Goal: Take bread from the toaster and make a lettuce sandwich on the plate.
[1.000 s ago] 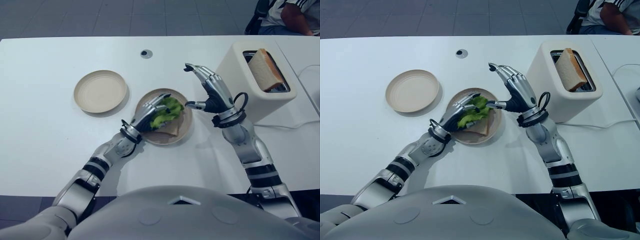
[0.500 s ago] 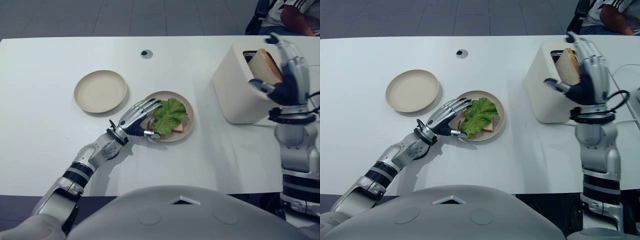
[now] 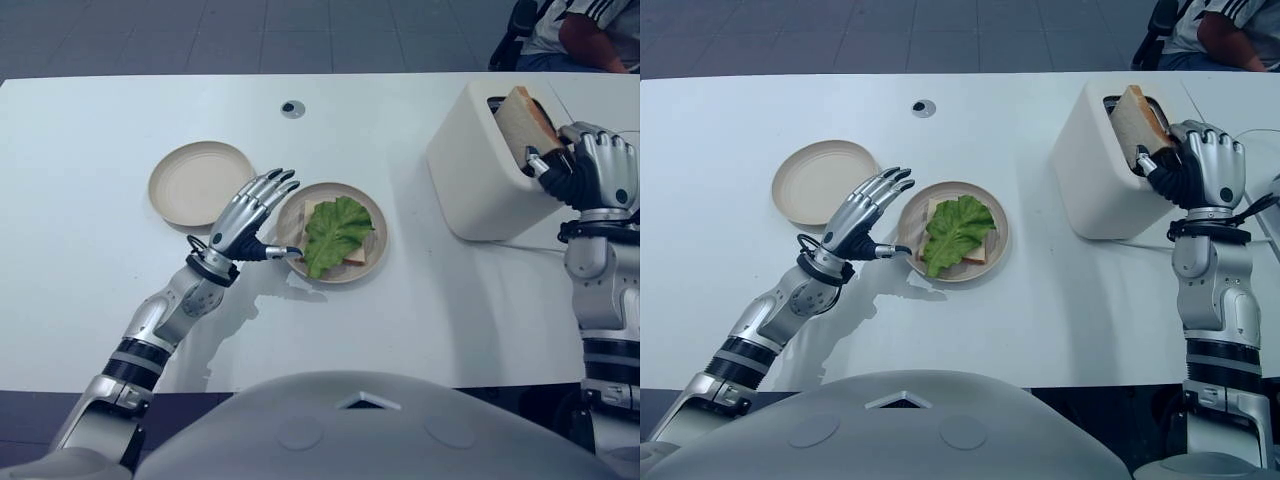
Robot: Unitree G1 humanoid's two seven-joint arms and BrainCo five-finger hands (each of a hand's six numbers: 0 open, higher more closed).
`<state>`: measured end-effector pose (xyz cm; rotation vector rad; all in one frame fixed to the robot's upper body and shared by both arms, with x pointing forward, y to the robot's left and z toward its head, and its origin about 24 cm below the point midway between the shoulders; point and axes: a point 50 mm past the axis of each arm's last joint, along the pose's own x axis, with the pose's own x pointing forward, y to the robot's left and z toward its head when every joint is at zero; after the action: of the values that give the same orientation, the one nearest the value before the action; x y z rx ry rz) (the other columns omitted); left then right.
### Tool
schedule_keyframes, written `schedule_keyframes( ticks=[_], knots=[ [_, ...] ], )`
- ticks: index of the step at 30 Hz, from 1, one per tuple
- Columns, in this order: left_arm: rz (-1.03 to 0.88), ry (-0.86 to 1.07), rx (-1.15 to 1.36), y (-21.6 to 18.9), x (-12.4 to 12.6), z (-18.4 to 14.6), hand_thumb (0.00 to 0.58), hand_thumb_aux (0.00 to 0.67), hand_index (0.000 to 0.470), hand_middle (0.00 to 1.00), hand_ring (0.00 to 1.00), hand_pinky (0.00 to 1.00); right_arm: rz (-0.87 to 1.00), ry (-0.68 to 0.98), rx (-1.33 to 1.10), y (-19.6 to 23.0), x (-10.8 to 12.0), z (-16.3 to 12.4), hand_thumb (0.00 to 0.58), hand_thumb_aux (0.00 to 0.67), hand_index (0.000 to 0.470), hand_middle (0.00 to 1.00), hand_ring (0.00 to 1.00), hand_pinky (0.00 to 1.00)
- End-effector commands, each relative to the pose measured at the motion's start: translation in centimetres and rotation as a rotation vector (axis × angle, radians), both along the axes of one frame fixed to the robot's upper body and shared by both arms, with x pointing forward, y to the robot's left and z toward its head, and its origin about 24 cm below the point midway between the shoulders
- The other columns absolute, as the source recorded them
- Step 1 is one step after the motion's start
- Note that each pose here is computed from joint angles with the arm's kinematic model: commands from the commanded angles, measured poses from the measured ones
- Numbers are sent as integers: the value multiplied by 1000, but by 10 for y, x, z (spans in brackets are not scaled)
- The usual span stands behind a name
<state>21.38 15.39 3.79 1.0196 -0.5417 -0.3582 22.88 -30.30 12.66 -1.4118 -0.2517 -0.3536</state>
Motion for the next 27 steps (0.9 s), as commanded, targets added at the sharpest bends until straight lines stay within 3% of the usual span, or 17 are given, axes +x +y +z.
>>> schedule_keyframes(
  ticks=[1, 4, 6, 8, 11, 14, 17, 23, 24, 27],
  knots=[
    [37, -16, -19, 6, -2, 3, 0, 0, 0, 0, 0, 0, 39, -342, -28, 9, -15, 46, 580, 670, 470, 1000, 1000, 1000],
    [91, -64, -40, 17, 0, 12, 0, 0, 0, 0, 0, 0, 182, -619, -18, 33, -30, 76, 580, 670, 470, 1000, 1000, 1000],
    [100, -99, -68, 19, -1, 18, 0, 0, 0, 0, 0, 0, 371, -639, 76, 61, -28, 75, 580, 670, 470, 1000, 1000, 1000],
    [86, -167, -116, 17, -4, 29, 0, 0, 0, 0, 0, 0, 597, -461, 419, 94, -11, 54, 580, 670, 470, 1000, 1000, 1000],
    [85, -301, -188, 19, -9, 51, 0, 0, 0, 0, 0, 0, 822, -46, 848, 133, 15, 15, 580, 670, 470, 1000, 1000, 1000],
    [96, -415, -235, 25, -16, 69, 0, 0, 0, 0, 0, 0, 912, 372, 1056, 155, 23, -30, 580, 670, 470, 1000, 1000, 1000],
    [74, -436, -212, 23, -20, 70, 0, 0, 0, 0, 0, 0, 936, 645, 1135, 165, 20, -63, 580, 670, 470, 1000, 1000, 1000],
    [-133, -287, -22, -8, -23, 40, 9, 5, 4, 0, 0, 0, 842, 854, 1054, 161, 22, -101, 580, 670, 470, 1000, 1000, 1000],
    [-169, -251, 18, -13, -24, 32, 53, 32, 22, 0, 0, 0, 829, 862, 1015, 160, 22, -103, 580, 670, 470, 1000, 1000, 1000],
    [-280, -131, 134, -30, -25, 5, 112, 68, 48, 0, 0, 0, 811, 815, 967, 156, 27, -100, 580, 670, 470, 1000, 1000, 1000]
  ],
)
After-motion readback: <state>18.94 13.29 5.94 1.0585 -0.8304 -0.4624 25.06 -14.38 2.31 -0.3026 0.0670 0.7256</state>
